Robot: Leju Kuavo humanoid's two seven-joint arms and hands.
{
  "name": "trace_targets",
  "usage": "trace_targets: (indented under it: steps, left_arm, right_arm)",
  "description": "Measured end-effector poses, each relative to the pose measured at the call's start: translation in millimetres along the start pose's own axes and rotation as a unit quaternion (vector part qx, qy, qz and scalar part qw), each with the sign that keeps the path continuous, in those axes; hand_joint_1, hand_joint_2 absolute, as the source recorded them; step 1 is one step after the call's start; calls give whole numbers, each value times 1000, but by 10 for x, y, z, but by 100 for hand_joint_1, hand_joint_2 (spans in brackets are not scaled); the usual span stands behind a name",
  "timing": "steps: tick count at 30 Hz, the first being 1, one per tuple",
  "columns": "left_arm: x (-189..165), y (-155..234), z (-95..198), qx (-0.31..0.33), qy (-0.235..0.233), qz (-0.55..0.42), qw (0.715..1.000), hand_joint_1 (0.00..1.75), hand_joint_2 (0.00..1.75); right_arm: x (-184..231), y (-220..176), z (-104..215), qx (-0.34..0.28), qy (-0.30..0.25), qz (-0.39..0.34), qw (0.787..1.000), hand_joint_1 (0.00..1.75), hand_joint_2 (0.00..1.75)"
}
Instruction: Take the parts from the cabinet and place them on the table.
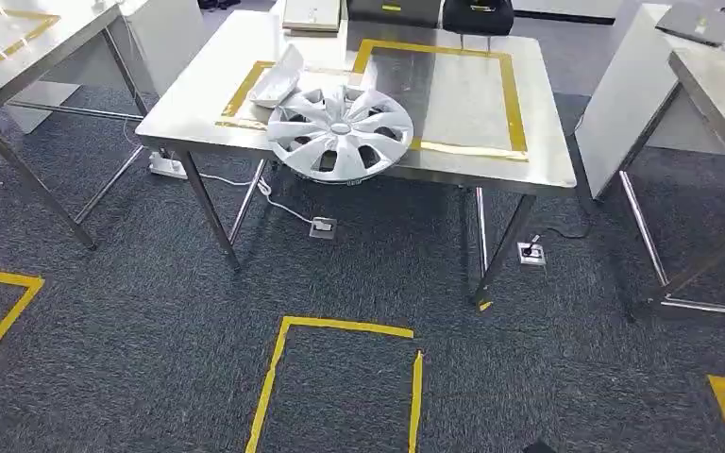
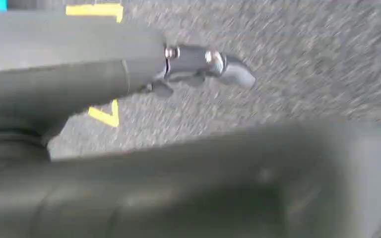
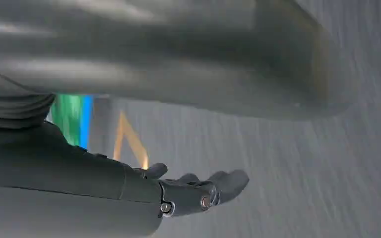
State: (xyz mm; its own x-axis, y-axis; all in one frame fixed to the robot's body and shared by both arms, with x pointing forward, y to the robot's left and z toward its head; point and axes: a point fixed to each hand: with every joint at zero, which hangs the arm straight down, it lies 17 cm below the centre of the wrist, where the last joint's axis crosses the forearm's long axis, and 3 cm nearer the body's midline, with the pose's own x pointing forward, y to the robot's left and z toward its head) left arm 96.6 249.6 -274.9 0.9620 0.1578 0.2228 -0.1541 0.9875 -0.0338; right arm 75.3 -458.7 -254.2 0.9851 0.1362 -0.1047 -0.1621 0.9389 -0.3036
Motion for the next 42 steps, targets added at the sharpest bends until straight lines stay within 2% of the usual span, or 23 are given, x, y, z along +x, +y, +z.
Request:
trace_targets:
  steps: [2,8,13,16,20,23,24,26,27,30,35,42]
  left_arm:
    - [-15,46,-1,4,2,0,1000,0,0]
    - [18,80,-10,10,7,-3,1000,0,0]
    - [-111,195,-8,22,31,-21,999,0,0]
    - [-84,237,-11,26,20,-24,999,0,0]
    - [64,216,-11,23,-20,-25,999,0,0]
    - [159,149,-15,20,-30,-24,999,0,0]
    - [162,149,-16,21,-28,-24,999,0,0]
    - [159,144,-18,22,-25,-22,999,0,0]
    - [141,159,-17,23,-24,-20,999,0,175]
    - [40,160,-11,23,-15,-13,1000,0,175]
    - [-236,324,-7,61,49,-10,997,0,175]
    - [-501,369,26,68,76,-5,995,0,175]
  right_arm:
    - [-155,415,7,38,19,-27,999,0,0]
    - [-322,909,78,102,61,-101,988,0,0]
    - [-486,1569,215,163,94,-170,967,0,0]
    - [-439,1700,237,172,72,-184,965,0,0]
    - [-332,1671,227,169,42,-176,969,0,0]
    - [-209,1590,212,161,18,-174,971,0,0]
    - [-206,1589,212,160,18,-171,972,0,175]
    - [-225,1596,214,160,22,-161,974,0,175]
    - [-222,1612,220,161,23,-157,974,0,175]
    - [-281,1612,208,156,26,-147,976,0,175]
    - [-361,1657,218,158,43,-133,978,0,175]
    - [-275,1650,219,157,22,-137,978,0,175]
